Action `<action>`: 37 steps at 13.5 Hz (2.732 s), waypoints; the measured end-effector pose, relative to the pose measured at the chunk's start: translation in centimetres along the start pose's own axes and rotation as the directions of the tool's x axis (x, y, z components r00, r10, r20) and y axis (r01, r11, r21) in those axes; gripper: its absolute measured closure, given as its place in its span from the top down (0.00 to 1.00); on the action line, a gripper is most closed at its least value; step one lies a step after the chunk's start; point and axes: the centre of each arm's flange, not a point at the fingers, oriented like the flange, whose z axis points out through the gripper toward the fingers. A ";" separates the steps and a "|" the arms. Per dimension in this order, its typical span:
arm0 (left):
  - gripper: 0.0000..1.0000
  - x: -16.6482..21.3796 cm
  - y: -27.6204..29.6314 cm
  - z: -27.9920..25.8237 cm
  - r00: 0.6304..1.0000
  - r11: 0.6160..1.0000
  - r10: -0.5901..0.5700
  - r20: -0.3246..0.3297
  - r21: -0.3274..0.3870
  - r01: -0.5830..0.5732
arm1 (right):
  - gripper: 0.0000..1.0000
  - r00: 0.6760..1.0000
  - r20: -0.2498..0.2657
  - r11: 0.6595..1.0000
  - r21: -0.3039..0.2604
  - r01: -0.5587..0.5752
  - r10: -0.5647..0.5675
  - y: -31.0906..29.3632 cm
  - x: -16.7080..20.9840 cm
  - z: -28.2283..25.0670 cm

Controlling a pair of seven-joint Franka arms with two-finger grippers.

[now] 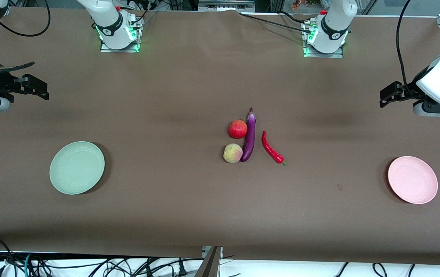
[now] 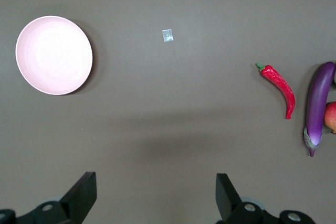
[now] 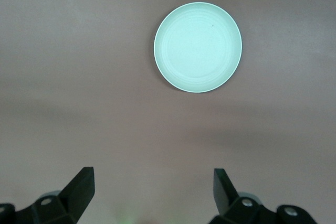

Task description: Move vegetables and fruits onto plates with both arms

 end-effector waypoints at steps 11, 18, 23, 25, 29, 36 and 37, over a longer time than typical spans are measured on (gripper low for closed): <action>1.00 0.0 0.0 0.0 1.000 1.000 0.000 0.001 0.000 0.000 | 1.00 1.000 0.010 1.000 0.002 0.001 -0.001 0.0 0.4 0.7; 1.00 0.0 0.0 0.0 1.000 1.000 0.000 0.002 0.000 0.000 | 1.00 1.000 -0.004 1.000 0.002 0.001 -0.001 0.1 0.9 1.0; 1.00 -0.1 0.0 0.1 1.000 1.000 0.000 0.011 0.000 0.000 | 1.00 1.000 0.005 1.000 0.005 0.002 -0.002 0.1 1.9 2.4; 1.00 -0.2 0.0 0.4 0.999 1.000 -0.001 0.033 -0.001 0.001 | 1.00 1.000 0.020 1.000 0.008 0.003 -0.003 0.2 2.5 3.4; 1.00 1.0 -0.5 3.2 0.996 1.000 -0.010 0.085 -0.001 0.010 | 1.00 0.999 0.041 1.000 0.011 0.004 -0.004 0.2 3.2 4.9; 1.00 5.1 2.6 11.0 0.928 0.943 -0.318 0.195 -0.037 0.331 | 1.00 0.999 0.040 1.000 0.011 0.004 -0.004 0.2 3.3 4.8; 1.00 5.9 3.8 12.6 0.914 0.929 -0.354 0.198 -0.041 0.368 | 1.00 0.999 0.041 1.000 0.011 0.004 -0.004 0.2 3.3 4.9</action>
